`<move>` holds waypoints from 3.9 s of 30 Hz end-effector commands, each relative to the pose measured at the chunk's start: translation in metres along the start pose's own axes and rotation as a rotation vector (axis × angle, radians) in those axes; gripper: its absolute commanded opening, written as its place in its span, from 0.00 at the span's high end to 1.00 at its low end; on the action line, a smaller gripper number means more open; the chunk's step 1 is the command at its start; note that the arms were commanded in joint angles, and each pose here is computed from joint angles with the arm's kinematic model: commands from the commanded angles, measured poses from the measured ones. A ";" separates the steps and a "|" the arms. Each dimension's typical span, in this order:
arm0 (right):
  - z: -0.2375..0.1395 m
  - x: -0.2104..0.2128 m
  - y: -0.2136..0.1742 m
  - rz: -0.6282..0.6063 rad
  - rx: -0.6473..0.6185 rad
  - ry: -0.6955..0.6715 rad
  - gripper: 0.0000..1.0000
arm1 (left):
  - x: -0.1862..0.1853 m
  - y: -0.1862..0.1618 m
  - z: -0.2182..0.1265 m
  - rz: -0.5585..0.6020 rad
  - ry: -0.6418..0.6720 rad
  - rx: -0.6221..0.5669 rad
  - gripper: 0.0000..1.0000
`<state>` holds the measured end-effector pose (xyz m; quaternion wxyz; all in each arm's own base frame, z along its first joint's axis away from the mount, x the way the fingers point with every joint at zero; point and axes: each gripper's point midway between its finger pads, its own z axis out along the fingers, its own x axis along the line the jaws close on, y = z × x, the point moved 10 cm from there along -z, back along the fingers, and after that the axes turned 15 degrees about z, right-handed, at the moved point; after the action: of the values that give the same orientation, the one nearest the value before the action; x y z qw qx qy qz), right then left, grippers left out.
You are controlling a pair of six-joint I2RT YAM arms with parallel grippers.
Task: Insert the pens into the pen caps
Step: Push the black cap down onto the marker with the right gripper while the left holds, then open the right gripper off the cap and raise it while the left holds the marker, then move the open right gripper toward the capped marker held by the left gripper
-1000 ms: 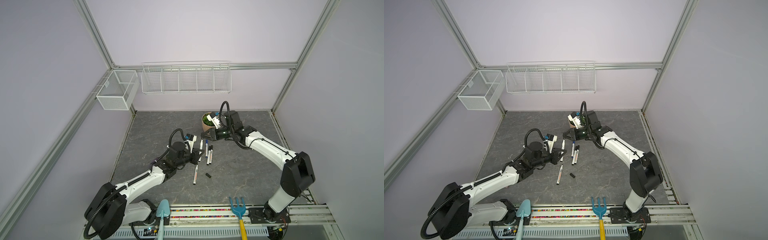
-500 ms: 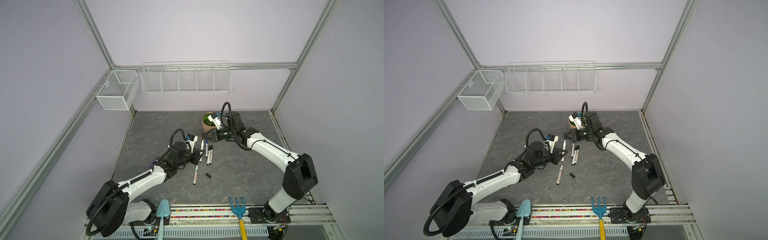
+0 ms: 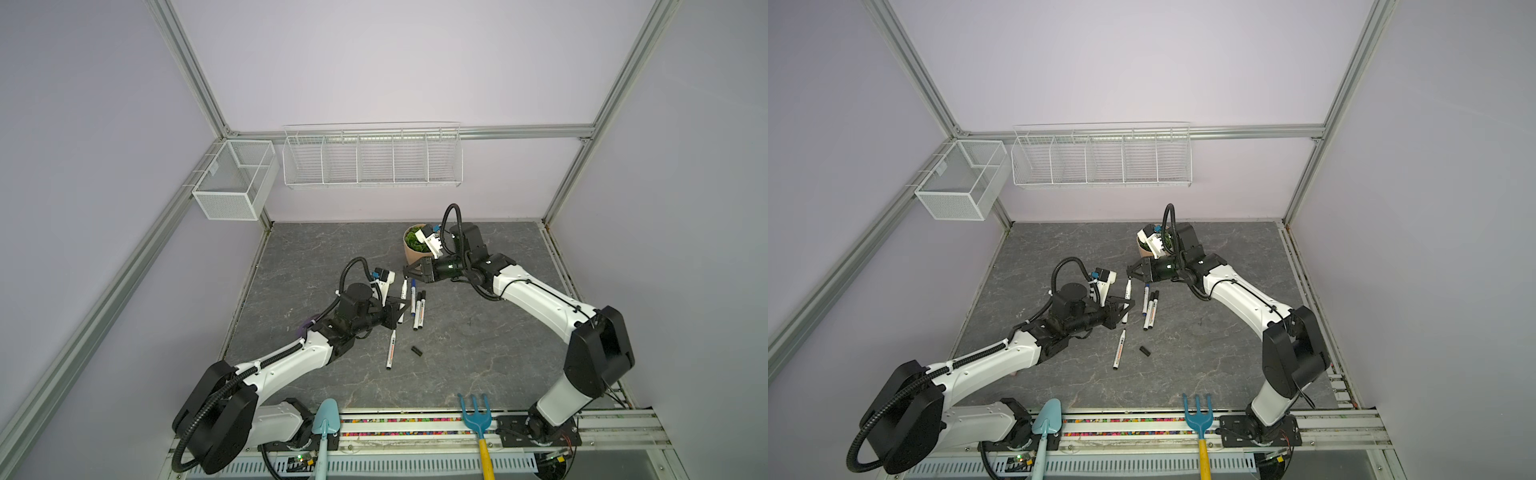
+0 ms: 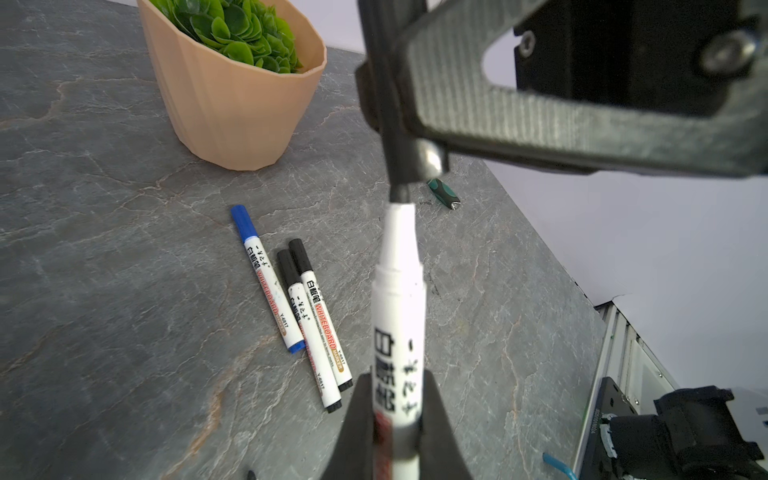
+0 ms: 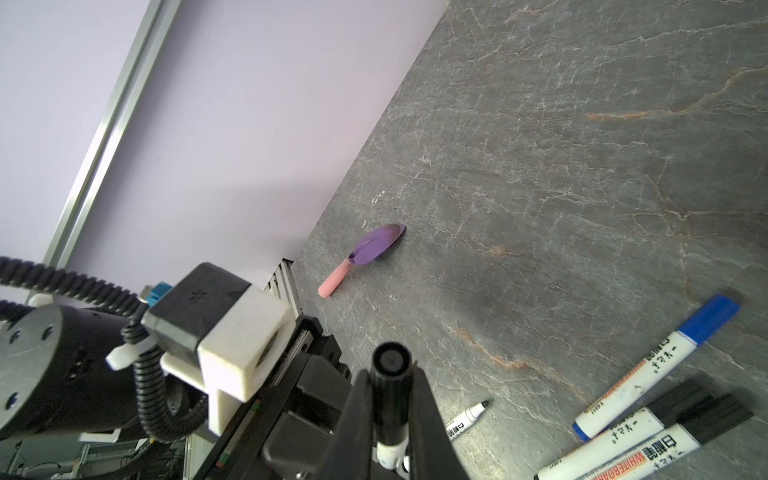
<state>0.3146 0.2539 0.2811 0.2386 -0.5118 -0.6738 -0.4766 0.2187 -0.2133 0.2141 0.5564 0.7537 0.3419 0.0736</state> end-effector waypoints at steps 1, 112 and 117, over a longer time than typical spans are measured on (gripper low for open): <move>0.005 0.000 0.003 -0.004 0.008 -0.003 0.88 | -0.001 0.009 -0.005 0.025 0.011 -0.046 1.00; -0.055 0.086 0.012 -0.339 -0.127 -0.029 0.61 | -0.028 0.036 0.017 0.401 0.070 -0.345 1.00; -0.048 0.079 0.006 -0.312 -0.092 -0.044 0.62 | -0.029 0.039 0.015 0.404 0.079 -0.359 1.00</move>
<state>0.2850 0.2452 0.3706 0.1184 -0.4181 -0.7270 -0.5317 0.2217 -0.2474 0.2507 0.6337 0.6992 0.1884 0.2719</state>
